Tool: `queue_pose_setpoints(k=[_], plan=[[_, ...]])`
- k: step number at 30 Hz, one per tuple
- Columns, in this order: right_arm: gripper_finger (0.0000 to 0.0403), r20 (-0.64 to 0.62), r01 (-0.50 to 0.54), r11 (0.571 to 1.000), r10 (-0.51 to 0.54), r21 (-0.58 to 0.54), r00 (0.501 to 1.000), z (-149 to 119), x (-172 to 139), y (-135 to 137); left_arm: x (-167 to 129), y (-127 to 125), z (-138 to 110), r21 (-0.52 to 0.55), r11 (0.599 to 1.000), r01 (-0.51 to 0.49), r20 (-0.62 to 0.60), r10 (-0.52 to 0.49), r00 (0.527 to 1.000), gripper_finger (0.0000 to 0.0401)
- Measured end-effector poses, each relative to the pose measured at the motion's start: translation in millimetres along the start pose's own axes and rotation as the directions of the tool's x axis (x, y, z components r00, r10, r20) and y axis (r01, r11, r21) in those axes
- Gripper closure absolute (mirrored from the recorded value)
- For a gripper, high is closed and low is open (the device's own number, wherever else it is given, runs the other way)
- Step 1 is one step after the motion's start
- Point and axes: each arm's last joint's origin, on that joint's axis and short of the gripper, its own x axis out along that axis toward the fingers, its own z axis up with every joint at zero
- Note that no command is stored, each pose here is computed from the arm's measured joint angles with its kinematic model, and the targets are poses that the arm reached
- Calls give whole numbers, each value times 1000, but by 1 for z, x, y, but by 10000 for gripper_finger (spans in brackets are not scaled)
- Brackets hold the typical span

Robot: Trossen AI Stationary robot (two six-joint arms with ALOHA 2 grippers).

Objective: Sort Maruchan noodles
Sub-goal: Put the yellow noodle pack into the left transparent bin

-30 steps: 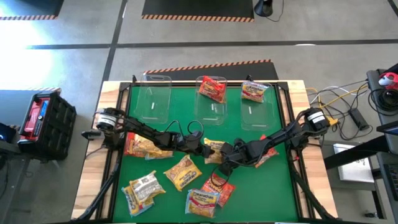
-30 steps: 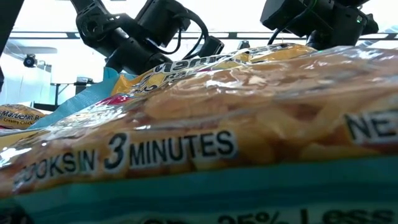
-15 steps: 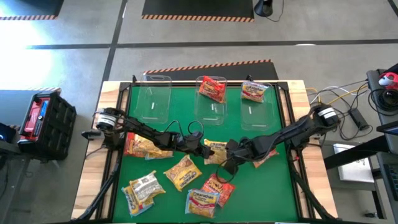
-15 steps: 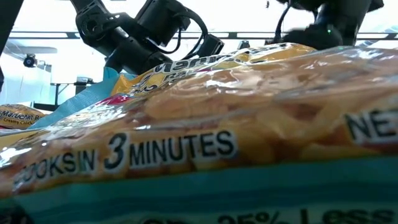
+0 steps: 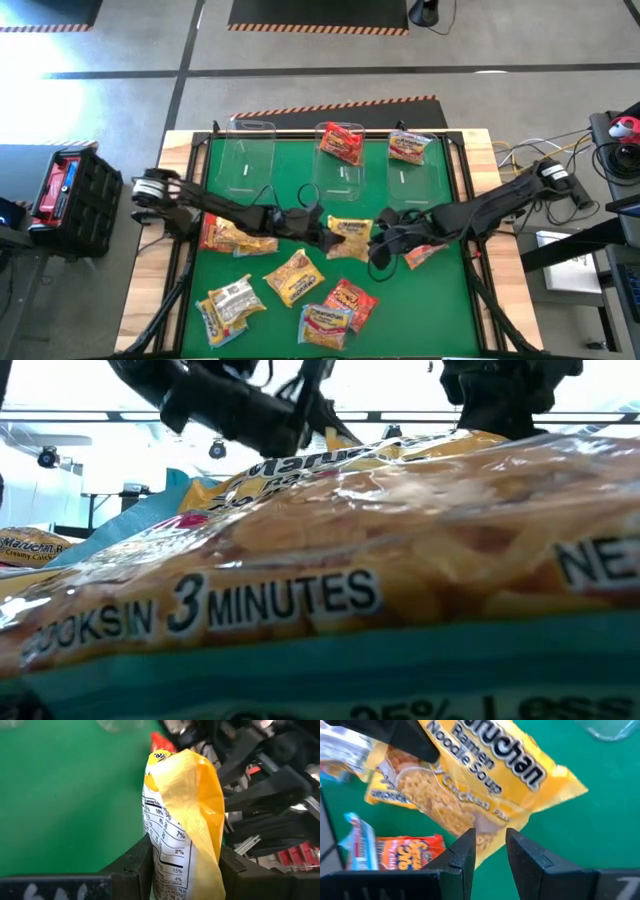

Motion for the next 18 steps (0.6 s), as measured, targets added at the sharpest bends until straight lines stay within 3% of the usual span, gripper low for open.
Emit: queue_pose_setpoints(k=[9,18], plan=[[305,57,-85,993,81,80,995,8,-24,-1,-48,-15,24,88,985,-149,109,139,984,287],[251,196,-204,971,178,123,964,33,-30,0,-85,-33,45,125,979,-164,292,121,949,286]])
